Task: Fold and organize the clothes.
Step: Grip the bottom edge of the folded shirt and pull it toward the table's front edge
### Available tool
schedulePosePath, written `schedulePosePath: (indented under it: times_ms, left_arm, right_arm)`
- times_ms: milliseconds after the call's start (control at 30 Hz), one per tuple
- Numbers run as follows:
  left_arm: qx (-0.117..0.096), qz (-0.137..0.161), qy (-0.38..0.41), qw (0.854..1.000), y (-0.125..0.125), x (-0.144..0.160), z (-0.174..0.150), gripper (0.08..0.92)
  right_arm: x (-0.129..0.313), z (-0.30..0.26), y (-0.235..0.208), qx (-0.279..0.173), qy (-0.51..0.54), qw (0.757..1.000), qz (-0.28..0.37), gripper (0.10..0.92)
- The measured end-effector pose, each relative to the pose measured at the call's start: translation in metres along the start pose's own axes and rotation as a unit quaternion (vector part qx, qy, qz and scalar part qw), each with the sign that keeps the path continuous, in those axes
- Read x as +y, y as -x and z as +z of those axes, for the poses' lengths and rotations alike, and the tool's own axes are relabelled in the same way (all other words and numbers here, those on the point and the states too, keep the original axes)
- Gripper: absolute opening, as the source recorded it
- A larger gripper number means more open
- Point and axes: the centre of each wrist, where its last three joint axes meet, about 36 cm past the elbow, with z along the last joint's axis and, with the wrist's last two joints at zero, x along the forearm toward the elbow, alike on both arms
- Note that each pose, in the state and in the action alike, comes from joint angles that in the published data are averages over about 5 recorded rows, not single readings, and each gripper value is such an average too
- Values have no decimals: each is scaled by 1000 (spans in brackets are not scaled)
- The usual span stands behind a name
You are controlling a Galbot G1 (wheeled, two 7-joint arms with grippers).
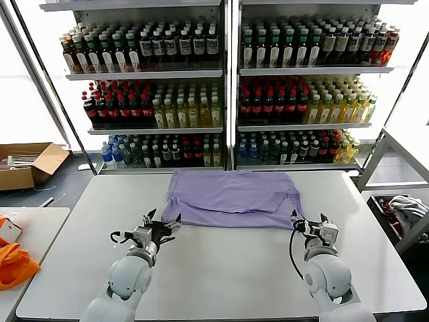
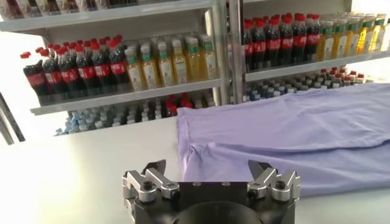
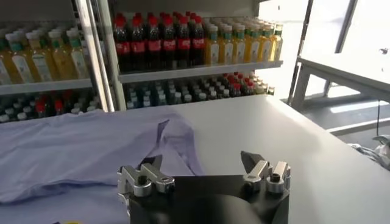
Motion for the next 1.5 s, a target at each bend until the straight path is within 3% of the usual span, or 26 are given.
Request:
schedulePosePath:
  times_ms: [333, 533, 667, 767, 1400, 1500]
  left_arm:
    - [16, 1, -11, 1000, 11, -3, 4, 818]
    - [26, -1, -13, 1000, 15, -3, 9, 736]
    - [30, -2, -15, 999, 18, -3, 11, 724]
    - [34, -1, -15, 999, 19, -4, 13, 679]
    - [44, 12, -8, 999, 8, -7, 23, 137]
    - [43, 11, -7, 999, 4, -5, 25, 95]
  right_arm:
    - [0, 13, 9, 19, -17, 1000, 6, 823]
    - [4, 20, 13, 29, -22, 999, 4, 823]
    - [7, 24, 18, 35, -25, 999, 3, 815]
    - [9, 26, 20, 38, -27, 999, 1, 757]
    - [7, 37, 13, 47, -34, 998, -14, 204]
    - [4, 37, 10, 46, -30, 998, -15, 133]
